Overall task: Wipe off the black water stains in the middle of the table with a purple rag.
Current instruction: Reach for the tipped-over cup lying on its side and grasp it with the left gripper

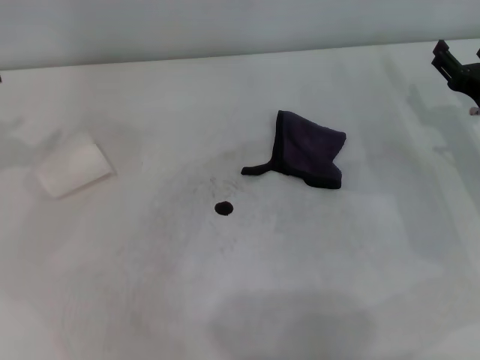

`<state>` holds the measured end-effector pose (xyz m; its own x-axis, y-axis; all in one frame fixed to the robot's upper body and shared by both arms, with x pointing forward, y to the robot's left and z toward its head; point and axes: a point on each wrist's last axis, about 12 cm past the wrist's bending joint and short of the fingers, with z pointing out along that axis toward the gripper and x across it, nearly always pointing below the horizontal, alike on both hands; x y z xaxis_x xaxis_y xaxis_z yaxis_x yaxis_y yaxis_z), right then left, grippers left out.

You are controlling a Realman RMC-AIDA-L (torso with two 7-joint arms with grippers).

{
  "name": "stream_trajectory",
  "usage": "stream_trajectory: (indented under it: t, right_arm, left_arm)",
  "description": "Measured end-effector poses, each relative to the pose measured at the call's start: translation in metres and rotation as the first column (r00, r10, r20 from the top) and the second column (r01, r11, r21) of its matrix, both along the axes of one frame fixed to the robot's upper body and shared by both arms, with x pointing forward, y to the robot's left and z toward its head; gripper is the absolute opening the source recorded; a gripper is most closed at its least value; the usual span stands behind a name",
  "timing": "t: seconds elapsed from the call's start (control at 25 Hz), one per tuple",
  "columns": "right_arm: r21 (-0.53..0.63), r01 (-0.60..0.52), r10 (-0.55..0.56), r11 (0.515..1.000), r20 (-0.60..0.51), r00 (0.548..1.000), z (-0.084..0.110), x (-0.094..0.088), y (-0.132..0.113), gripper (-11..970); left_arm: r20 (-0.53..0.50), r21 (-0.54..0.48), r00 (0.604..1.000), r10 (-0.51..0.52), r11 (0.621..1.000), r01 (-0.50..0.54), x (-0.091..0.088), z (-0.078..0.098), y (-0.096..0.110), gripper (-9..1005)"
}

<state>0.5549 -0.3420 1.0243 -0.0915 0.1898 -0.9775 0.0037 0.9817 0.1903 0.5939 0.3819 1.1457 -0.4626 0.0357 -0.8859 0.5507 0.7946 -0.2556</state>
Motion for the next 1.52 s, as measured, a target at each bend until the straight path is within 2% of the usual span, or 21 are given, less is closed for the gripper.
stream_trajectory:
  t: [0.04, 0.08, 0.16, 0.32, 0.36, 0.4, 0.44, 0.52, 0.68, 0.84, 0.96, 1.08, 1.2, 1.4, 1.52]
  right_arm:
    - [0.001, 0.0, 0.0, 1.0, -0.001, 1.0, 0.0, 0.0, 0.0, 873]
    - [0.002, 0.002, -0.002, 1.0, -0.002, 1.0, 0.0, -0.001, 0.0, 873]
    - [0.003, 0.003, -0.003, 1.0, -0.002, 1.0, -0.001, -0.001, 0.0, 873]
    - [0.002, 0.004, -0.004, 1.0, 0.001, 1.0, 0.0, 0.0, -0.001, 873]
    - [0.001, 0.005, -0.005, 1.0, 0.003, 1.0, 0.001, 0.0, -0.001, 873]
    - [0.001, 0.005, -0.005, 1.0, 0.003, 1.0, 0.001, 0.0, -0.001, 873]
    - [0.0, 0.005, -0.005, 1.0, 0.003, 1.0, 0.001, 0.0, -0.002, 873]
    - [-0.001, 0.005, -0.005, 1.0, 0.003, 1.0, 0.001, 0.0, -0.002, 873]
    - [-0.002, 0.005, -0.005, 1.0, 0.001, 1.0, 0.001, 0.0, -0.002, 873]
    - [0.003, -0.001, 0.001, 1.0, 0.003, 1.0, 0.0, 0.0, 0.0, 872]
    - [0.005, -0.002, 0.002, 1.0, 0.003, 1.0, 0.0, -0.001, 0.0, 872]
    - [0.01, 0.002, -0.002, 1.0, 0.001, 1.0, -0.001, -0.002, 0.0, 872]
    - [0.013, 0.002, -0.002, 1.0, 0.003, 1.0, -0.002, -0.004, 0.0, 872]
    - [0.014, 0.002, -0.002, 1.0, 0.003, 1.0, -0.002, -0.004, 0.001, 872]
    - [0.015, -0.003, 0.002, 1.0, 0.006, 1.0, -0.001, -0.002, 0.002, 872]
  left_arm:
    - [0.0, 0.0, 1.0, 0.0, 1.0, 0.0, 0.0, 0.0, 0.0, 872]
    - [-0.008, 0.077, 0.998, -0.07, 0.995, 0.07, 0.006, 0.011, -0.007, 872]
    - [-0.013, 0.158, 0.992, -0.124, 0.98, 0.125, 0.013, 0.026, -0.009, 872]
    - [-0.052, 0.294, 0.969, -0.24, 0.924, 0.245, 0.022, 0.052, -0.014, 871]
    - [-0.052, 0.294, 0.969, -0.24, 0.924, 0.245, 0.022, 0.052, -0.014, 871]
    - [-0.12, 0.377, 0.929, -0.351, 0.849, 0.37, 0.026, 0.065, -0.028, 871]
    - [-0.128, 0.383, 0.924, -0.361, 0.841, 0.382, 0.026, 0.066, -0.03, 871]
    - [-0.176, 0.434, 0.893, -0.415, 0.781, 0.448, 0.028, 0.071, -0.042, 871]
    - [-0.25, 0.508, 0.86, -0.446, 0.696, 0.508, 0.034, 0.067, -0.066, 872]
    - [-0.352, 0.577, 0.832, -0.428, 0.601, 0.553, 0.036, 0.051, -0.084, 872]
    - [-0.384, 0.619, 0.82, -0.424, 0.541, 0.57, 0.036, 0.038, -0.098, 872]
    - [-0.382, 0.649, 0.823, -0.42, 0.512, 0.563, 0.037, 0.028, -0.106, 872]
    - [-0.372, 0.664, 0.828, -0.42, 0.503, 0.553, 0.036, 0.018, -0.111, 872]
    - [-0.355, 0.671, 0.833, -0.425, 0.504, 0.544, 0.036, 0.011, -0.113, 872]
    - [-0.325, 0.688, 0.853, -0.408, 0.517, 0.51, 0.036, 0.003, -0.112, 872]
